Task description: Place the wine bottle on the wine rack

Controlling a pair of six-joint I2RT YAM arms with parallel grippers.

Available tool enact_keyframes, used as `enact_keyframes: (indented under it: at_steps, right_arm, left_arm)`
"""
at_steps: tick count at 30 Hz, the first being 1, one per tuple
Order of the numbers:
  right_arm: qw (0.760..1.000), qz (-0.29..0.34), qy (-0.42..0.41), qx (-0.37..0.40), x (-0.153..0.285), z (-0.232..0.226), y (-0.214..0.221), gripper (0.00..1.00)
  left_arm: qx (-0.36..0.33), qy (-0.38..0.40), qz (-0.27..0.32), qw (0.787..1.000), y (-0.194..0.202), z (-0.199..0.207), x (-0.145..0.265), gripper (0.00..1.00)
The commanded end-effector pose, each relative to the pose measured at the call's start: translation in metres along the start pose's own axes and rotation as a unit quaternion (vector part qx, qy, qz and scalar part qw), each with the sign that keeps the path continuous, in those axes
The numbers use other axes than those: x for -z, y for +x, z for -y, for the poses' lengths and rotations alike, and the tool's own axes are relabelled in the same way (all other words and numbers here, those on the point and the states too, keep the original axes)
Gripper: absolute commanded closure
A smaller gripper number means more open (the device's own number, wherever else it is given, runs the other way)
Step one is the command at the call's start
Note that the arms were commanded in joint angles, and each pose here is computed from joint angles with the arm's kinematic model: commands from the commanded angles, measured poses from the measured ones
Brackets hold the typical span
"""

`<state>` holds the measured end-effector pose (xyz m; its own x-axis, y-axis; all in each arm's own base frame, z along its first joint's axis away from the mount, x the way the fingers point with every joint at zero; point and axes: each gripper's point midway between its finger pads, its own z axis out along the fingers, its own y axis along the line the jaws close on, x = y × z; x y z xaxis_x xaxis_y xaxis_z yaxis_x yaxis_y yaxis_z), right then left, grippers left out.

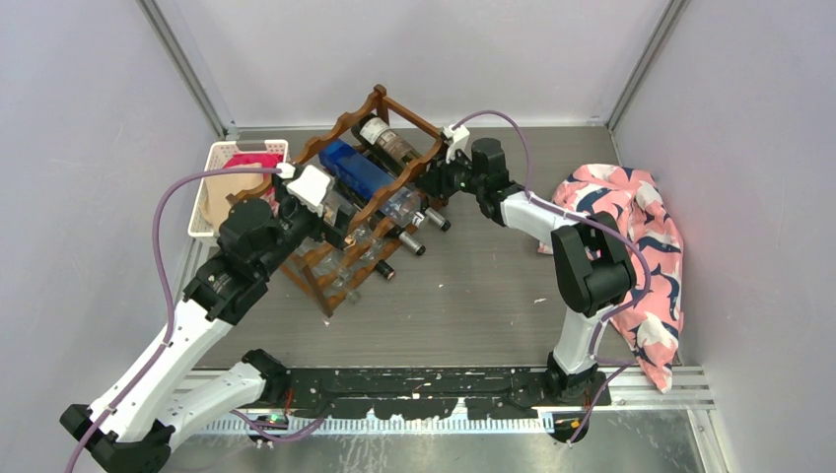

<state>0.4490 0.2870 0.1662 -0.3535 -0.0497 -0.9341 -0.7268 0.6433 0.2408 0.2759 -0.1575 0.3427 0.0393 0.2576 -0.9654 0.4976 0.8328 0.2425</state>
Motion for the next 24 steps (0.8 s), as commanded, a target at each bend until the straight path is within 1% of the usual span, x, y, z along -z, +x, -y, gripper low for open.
enact_keyframes:
  at_steps: [1, 6, 7, 9, 16, 20, 24]
  right_arm:
    - [0.992, 0.111, 0.005, 0.063, -0.003, -0.005, -0.08, 0.56]
    - [0.992, 0.108, 0.008, 0.063, -0.002, -0.004, -0.077, 0.43]
    - [0.992, 0.108, 0.01, 0.064, -0.001, -0.003, -0.078, 0.41]
    - [0.992, 0.106, 0.01, 0.064, -0.001, -0.004, -0.077, 0.4]
    - [0.992, 0.108, 0.013, 0.069, 0.005, -0.006, -0.079, 0.4]
    - [0.991, 0.111, 0.019, 0.077, 0.016, -0.009, -0.081, 0.34]
    - [0.99, 0.109, 0.02, 0.086, 0.028, -0.015, -0.083, 0.32]
  left_arm:
    - [-0.002, -0.01, 0.04, 0.999, -0.02, -0.007, -0.001, 0.0]
    - [-0.001, -0.01, 0.041, 0.999, -0.02, -0.007, -0.001, 0.0]
    - [-0.001, -0.009, 0.041, 0.999, -0.02, -0.007, -0.001, 0.0]
    - [-0.001, -0.008, 0.041, 0.999, -0.02, -0.006, -0.002, 0.0]
    - [0.001, -0.006, 0.043, 0.999, -0.022, -0.006, -0.001, 0.0]
    - [0.004, -0.003, 0.045, 0.999, -0.025, -0.005, 0.0, 0.0]
    - [0.011, 0.006, 0.048, 0.999, -0.03, -0.003, 0.001, 0.0]
